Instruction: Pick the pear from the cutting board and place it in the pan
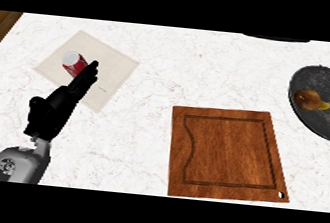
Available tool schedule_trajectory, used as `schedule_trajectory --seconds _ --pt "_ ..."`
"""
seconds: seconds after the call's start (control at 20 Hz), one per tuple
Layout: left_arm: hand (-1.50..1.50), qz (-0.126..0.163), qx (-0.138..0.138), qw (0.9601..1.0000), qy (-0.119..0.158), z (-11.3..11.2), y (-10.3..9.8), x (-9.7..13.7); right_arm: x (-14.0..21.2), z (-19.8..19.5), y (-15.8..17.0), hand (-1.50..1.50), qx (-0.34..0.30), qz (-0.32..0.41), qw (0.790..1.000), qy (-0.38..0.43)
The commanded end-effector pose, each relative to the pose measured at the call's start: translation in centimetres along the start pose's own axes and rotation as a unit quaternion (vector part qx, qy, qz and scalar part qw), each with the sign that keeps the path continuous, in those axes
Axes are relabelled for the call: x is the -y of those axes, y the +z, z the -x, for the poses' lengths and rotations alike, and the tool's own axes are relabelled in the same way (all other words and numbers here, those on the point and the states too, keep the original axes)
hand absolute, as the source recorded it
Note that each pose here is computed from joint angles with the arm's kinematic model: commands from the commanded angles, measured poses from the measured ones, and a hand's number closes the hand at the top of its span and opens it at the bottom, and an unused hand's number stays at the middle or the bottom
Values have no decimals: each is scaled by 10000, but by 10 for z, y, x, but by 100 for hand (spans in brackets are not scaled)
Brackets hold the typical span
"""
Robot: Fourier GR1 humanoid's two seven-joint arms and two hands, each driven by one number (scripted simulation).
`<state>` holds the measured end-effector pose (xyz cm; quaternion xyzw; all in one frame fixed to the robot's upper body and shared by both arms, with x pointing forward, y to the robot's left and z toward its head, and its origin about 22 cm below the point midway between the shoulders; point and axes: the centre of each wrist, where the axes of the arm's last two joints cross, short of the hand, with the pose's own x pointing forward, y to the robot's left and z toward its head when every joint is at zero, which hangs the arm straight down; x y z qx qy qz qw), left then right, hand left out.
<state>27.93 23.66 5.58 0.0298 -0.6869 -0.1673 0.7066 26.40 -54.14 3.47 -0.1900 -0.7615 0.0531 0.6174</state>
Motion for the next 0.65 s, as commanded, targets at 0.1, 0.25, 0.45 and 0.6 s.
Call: schedule_trajectory --seconds 0.1,0.25,0.45,0.6 --pt "0 -72 19 10000 -9 2 3 0 15 15 36 -150 511 -242 9967 -585" --pt "0 -170 -81 9998 -20 -1 -1 -17 18 21 50 -150 556 -344 9965 -530" --pt "0 -59 -62 10000 -28 3 1 1 6 27 50 -150 594 -282 9967 -472" --pt "0 -94 -54 9999 5 3 2 -9 20 28 68 -150 576 -226 9972 -428"
